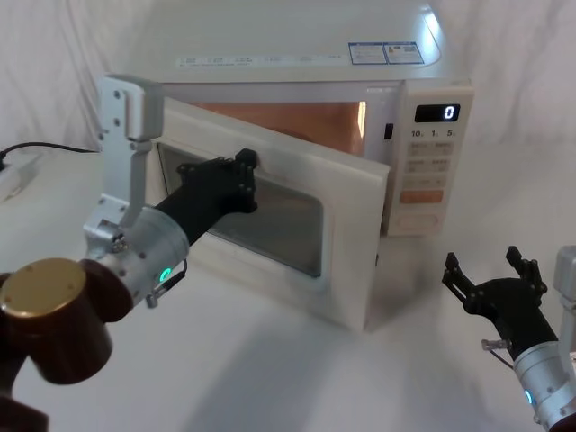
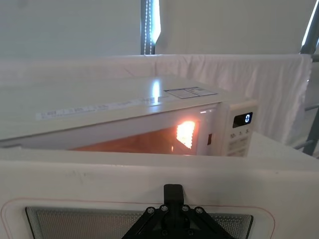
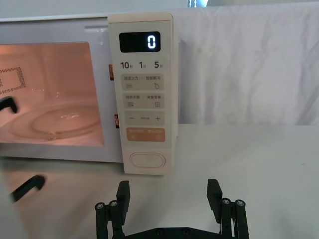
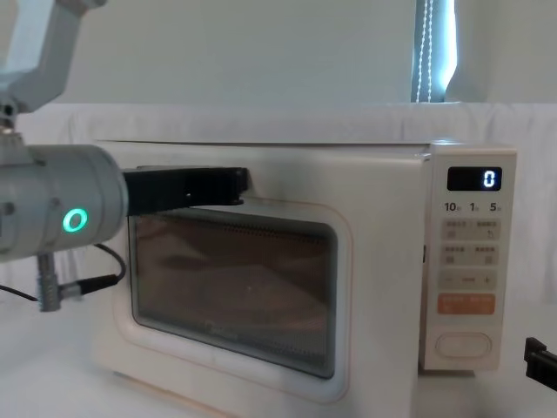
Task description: Press the button to open the microwave door with one hand; close the microwave door with the other hand.
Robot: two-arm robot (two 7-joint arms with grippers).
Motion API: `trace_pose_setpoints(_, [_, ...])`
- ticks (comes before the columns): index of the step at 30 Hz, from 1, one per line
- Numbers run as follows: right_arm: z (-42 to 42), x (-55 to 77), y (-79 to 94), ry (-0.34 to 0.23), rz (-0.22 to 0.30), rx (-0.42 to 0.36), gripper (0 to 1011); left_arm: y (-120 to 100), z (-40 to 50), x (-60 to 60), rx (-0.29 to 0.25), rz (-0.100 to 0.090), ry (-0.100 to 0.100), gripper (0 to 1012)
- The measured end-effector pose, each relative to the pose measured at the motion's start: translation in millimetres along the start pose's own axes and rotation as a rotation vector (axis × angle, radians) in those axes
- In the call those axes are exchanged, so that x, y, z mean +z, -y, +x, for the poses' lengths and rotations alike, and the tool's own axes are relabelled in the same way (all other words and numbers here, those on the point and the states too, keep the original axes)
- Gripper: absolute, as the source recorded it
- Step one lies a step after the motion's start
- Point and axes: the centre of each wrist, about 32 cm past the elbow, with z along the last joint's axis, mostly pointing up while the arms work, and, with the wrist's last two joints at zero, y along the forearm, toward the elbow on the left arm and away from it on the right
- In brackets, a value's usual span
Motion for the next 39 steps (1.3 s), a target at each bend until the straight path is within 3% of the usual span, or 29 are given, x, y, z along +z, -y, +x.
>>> trace_pose_setpoints(9, [0.0, 0.0, 0.0, 0.0, 0.0, 0.0, 1002, 22, -4.7, -0.2, 0.033, 0.0, 0.036, 0])
trace_pose_setpoints(23, [0.0, 0.0, 0.0, 0.0, 0.0, 0.0, 1002, 41, -5.2, -2.7, 0.081, 0.001, 0.054, 0])
trace_pose_setpoints(39, [0.0, 0.0, 0.0, 0.0, 0.0, 0.0, 1002, 60, 2.9, 1.6, 0.114, 0.011, 0.079, 0])
